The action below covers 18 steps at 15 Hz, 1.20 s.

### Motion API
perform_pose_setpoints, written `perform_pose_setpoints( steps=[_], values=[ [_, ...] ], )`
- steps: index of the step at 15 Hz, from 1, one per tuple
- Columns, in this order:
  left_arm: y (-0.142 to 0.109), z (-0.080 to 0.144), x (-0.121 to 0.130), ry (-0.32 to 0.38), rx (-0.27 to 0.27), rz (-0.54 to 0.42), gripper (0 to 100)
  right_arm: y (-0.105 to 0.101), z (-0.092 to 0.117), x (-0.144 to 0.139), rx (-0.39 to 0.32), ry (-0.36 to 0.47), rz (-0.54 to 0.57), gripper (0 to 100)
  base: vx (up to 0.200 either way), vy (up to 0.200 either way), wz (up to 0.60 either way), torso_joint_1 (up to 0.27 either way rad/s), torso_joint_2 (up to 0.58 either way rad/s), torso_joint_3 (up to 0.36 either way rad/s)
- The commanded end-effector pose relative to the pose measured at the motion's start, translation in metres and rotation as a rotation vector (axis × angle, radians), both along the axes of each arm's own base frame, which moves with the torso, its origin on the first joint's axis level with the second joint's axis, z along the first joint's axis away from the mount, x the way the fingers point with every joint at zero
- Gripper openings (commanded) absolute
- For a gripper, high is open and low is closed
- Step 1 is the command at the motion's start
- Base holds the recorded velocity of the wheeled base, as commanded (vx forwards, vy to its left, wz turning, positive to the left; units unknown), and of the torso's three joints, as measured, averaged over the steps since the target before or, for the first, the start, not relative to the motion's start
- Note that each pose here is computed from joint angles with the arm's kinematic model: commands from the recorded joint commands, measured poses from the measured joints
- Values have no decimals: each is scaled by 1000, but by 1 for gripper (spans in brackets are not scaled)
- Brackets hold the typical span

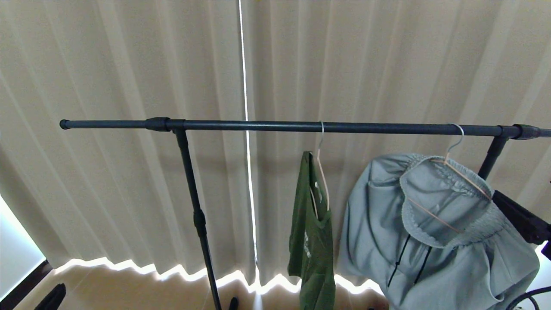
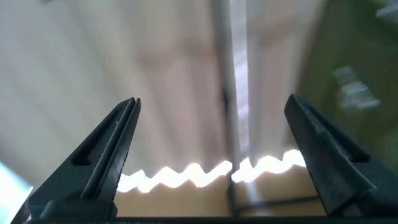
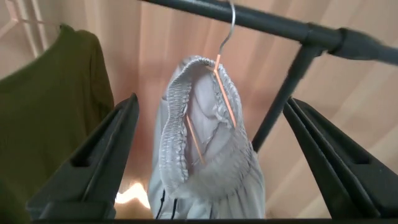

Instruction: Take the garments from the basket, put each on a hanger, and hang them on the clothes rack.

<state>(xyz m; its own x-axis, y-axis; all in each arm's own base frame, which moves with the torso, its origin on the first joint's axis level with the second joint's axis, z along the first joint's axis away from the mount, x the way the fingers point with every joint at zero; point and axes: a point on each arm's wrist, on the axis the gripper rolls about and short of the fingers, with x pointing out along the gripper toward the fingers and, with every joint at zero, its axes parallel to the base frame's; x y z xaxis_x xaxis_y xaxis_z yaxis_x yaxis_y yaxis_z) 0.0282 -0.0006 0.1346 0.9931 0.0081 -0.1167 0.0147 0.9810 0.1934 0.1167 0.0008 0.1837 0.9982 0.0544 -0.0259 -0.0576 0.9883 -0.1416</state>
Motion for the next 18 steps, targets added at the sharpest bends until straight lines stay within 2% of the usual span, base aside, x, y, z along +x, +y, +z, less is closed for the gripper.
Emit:
perform_pose_setpoints(
  steps=[1,3,6,7,9,11,13,15,16,18],
  values=[
    [3,-25,-24,-11,-29,86,100,-1,-16,-39,-2,-32,-15,100,0,0,0,0,0,0],
    [4,-46,-35,4,-39,106,100,-1,-31,-67,-1,6,-35,100,0,0,0,0,0,0],
    [4,-51,-42,18,-99,201,100,0,-55,-113,3,92,-79,100,0,0,0,0,0,0],
    [4,-51,-43,13,-115,211,100,0,-60,-120,4,104,-93,100,0,0,0,0,0,0],
    [4,-57,-49,-55,-142,206,100,0,-74,-140,6,103,-148,100,0,0,0,0,0,0],
    [4,-58,-53,-106,-154,167,100,0,-80,-145,20,83,-142,100,0,0,0,0,0,0],
    [4,-58,-53,-107,-147,159,100,-1,-81,-149,106,51,-58,100,0,0,0,0,0,0],
    [3,-58,-53,-102,-160,125,100,-1,-90,-150,113,52,-37,100,0,0,0,0,0,0],
    [2,-59,-52,-99,-166,76,100,-1,-101,-147,112,66,-27,100,0,0,0,0,0,0],
    [1,-59,-52,-97,-172,33,100,0,-105,-144,117,52,-22,100,0,0,0,0,0,0]
  ],
)
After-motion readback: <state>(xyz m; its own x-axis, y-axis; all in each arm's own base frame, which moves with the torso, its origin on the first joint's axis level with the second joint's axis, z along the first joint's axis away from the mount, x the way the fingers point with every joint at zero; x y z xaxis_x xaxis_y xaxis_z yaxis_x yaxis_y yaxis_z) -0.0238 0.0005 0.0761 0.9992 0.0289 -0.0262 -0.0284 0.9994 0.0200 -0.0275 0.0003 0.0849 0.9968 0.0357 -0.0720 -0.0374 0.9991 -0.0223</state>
